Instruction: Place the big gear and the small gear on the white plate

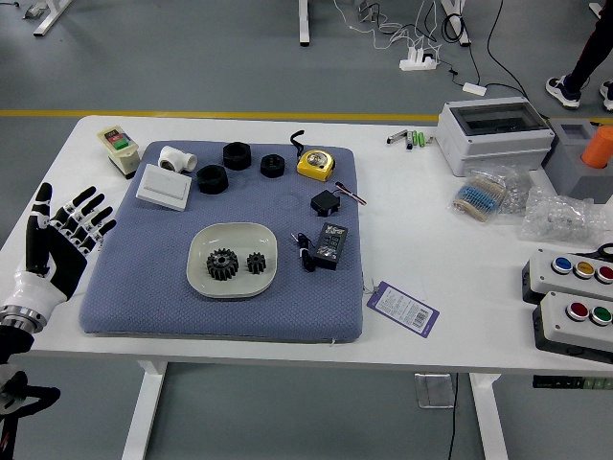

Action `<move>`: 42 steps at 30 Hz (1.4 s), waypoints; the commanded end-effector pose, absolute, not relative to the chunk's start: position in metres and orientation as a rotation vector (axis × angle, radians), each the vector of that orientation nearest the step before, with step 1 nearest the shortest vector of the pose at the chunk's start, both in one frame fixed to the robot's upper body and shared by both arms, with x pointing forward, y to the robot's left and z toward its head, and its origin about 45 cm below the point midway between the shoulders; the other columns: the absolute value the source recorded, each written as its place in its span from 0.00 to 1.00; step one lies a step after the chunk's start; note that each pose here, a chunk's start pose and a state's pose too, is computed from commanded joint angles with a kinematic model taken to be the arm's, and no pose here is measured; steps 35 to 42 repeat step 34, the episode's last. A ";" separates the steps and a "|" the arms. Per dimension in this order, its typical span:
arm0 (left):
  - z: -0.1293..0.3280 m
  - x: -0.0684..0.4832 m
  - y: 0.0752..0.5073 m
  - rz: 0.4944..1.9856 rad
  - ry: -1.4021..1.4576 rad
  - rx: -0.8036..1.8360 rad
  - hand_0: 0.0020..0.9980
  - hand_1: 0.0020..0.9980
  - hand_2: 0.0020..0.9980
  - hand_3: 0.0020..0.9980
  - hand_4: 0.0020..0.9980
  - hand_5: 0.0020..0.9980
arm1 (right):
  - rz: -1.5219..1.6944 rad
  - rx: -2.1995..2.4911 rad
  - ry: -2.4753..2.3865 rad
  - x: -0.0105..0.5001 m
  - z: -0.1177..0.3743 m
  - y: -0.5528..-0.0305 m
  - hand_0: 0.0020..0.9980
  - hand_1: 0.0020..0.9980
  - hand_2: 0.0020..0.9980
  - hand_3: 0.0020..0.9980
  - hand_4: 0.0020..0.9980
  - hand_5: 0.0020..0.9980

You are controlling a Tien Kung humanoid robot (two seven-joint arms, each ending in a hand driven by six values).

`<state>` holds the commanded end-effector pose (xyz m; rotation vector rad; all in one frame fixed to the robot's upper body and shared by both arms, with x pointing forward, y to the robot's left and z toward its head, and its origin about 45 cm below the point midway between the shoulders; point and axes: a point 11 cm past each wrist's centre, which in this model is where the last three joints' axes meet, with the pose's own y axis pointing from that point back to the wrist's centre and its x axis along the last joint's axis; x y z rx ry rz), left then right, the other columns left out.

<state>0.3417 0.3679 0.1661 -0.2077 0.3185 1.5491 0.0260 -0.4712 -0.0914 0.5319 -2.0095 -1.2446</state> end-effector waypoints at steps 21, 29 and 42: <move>0.180 0.343 0.359 1.519 0.037 -0.085 0.87 0.90 0.92 0.84 0.88 1.00 | -1.243 0.532 -2.013 0.027 -0.091 -0.472 0.71 0.72 0.75 0.57 0.80 0.65; 0.172 0.341 0.360 1.529 0.054 -0.053 0.88 0.91 0.94 0.85 0.88 1.00 | -1.242 0.533 -2.014 0.027 -0.091 -0.472 0.71 0.72 0.75 0.57 0.80 0.65; 0.171 0.341 0.361 1.535 0.056 -0.047 0.88 0.91 0.94 0.85 0.88 1.00 | -1.240 0.533 -2.016 0.028 -0.090 -0.473 0.71 0.72 0.75 0.57 0.80 0.65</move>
